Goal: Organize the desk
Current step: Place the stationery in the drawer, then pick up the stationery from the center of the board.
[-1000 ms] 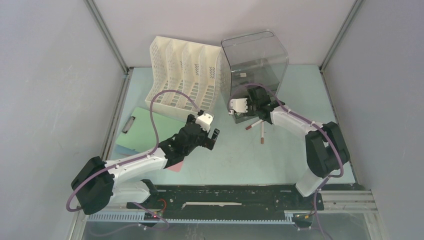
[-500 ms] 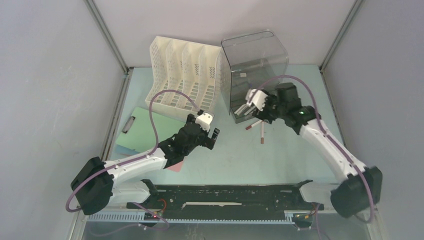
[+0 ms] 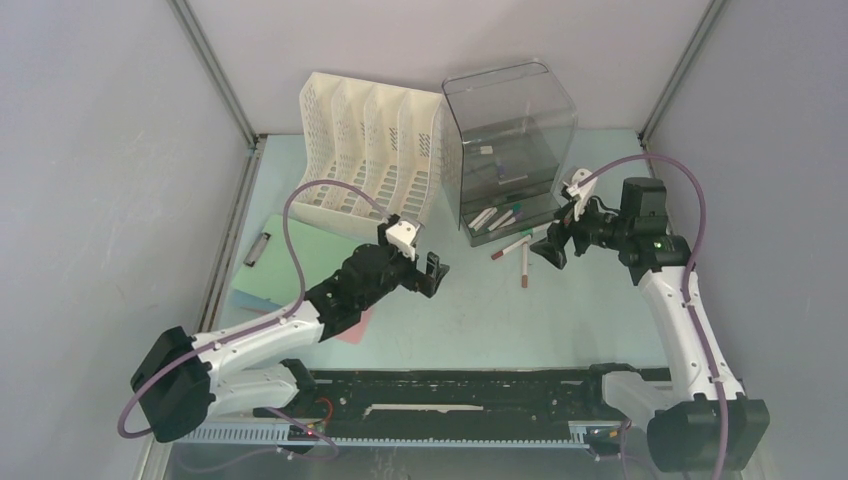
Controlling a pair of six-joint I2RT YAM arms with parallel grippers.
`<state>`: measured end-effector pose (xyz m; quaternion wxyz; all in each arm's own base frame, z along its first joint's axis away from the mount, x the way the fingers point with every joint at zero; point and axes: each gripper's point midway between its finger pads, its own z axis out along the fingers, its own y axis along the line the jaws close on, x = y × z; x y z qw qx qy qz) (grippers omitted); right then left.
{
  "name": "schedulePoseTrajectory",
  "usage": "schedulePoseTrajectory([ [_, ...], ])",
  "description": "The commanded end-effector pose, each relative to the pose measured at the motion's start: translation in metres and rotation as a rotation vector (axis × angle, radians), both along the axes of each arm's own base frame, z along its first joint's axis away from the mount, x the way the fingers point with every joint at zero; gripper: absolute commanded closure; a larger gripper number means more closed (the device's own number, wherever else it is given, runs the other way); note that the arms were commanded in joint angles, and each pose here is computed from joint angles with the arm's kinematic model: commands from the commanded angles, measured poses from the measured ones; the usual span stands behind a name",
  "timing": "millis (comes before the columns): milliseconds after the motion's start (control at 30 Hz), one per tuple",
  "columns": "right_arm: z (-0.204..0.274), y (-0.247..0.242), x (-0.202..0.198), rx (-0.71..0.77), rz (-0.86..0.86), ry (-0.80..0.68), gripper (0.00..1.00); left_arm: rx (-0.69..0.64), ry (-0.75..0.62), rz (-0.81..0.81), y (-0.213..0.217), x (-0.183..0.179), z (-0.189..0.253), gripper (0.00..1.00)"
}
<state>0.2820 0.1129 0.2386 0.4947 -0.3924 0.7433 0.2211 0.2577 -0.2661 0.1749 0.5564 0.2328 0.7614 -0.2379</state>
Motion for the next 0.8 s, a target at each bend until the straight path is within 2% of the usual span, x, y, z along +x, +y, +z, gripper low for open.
schedulePoseTrajectory([
  [0,-0.003,0.006,-0.006,0.061,-0.001,0.071,0.0,-0.182,0.063,-0.076,-0.029,-0.007,0.022,0.0],
  [200,-0.002,-0.005,0.001,0.018,-0.072,0.041,0.0,-0.327,0.203,-0.166,-0.065,-0.017,0.021,0.0],
  [367,-0.008,-0.013,0.008,-0.016,-0.116,0.048,0.0,-0.356,0.289,-0.188,-0.091,-0.015,0.016,0.0],
  [767,-0.017,-0.041,0.026,-0.074,-0.251,0.048,0.0,-0.213,0.343,-0.106,-0.142,-0.005,-0.012,0.0],
])
